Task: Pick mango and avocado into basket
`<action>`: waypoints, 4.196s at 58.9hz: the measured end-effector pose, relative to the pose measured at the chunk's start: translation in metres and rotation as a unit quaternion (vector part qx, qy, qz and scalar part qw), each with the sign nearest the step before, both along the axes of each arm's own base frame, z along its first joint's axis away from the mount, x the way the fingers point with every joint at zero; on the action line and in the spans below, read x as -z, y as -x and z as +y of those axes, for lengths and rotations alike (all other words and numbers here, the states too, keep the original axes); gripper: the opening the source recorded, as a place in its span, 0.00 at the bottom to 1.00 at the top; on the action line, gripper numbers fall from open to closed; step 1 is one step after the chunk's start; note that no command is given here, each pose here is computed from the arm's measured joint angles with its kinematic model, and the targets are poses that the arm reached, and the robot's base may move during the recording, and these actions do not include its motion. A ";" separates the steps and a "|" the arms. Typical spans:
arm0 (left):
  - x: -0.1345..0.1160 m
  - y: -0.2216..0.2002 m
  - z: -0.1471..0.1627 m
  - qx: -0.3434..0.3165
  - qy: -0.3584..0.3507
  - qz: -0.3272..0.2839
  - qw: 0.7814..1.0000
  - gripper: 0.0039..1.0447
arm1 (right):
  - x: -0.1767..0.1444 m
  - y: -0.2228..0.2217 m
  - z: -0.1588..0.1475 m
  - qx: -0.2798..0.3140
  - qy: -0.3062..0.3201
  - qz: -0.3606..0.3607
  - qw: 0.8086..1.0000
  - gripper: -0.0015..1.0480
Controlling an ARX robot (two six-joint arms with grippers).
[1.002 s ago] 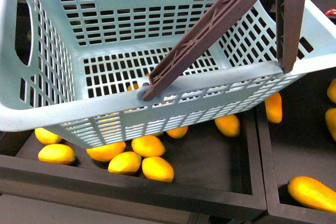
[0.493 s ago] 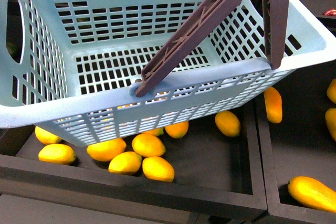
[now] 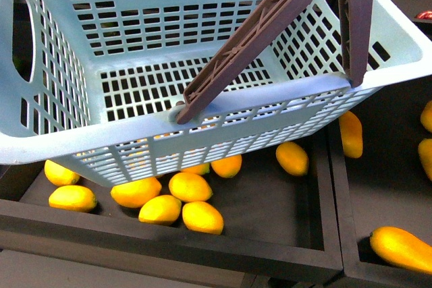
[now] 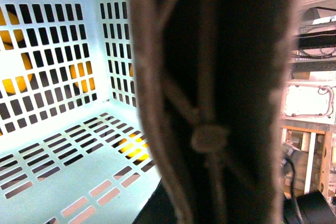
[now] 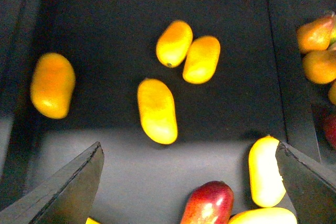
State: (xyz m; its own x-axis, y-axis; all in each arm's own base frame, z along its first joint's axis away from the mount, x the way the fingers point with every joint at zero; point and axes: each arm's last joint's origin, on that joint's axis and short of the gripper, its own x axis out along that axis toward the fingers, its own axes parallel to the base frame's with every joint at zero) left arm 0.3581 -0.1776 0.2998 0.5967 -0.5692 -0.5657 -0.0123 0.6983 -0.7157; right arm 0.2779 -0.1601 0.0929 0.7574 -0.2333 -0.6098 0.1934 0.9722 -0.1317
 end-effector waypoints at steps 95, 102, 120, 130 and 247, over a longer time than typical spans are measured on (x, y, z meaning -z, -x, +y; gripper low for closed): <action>0.000 0.000 0.000 0.000 0.000 0.000 1.000 0.05 | 0.181 -0.152 -0.034 -0.042 -0.066 0.178 0.981 0.93; 0.000 0.000 0.000 0.000 0.000 0.000 1.000 0.05 | 0.187 -0.151 -0.034 -0.037 -0.068 0.186 0.979 0.93; 0.000 0.000 0.000 0.000 0.000 0.000 1.000 0.05 | 0.194 -0.147 -0.038 -0.021 -0.069 0.198 0.978 0.62; 0.000 0.000 0.000 0.000 0.000 0.000 1.000 0.05 | 0.193 -0.138 -0.037 -0.016 -0.082 0.188 0.979 0.59; 0.000 0.000 0.000 0.000 -0.001 0.000 1.000 0.05 | -0.108 -0.046 0.224 -0.330 -0.188 -0.122 0.917 0.82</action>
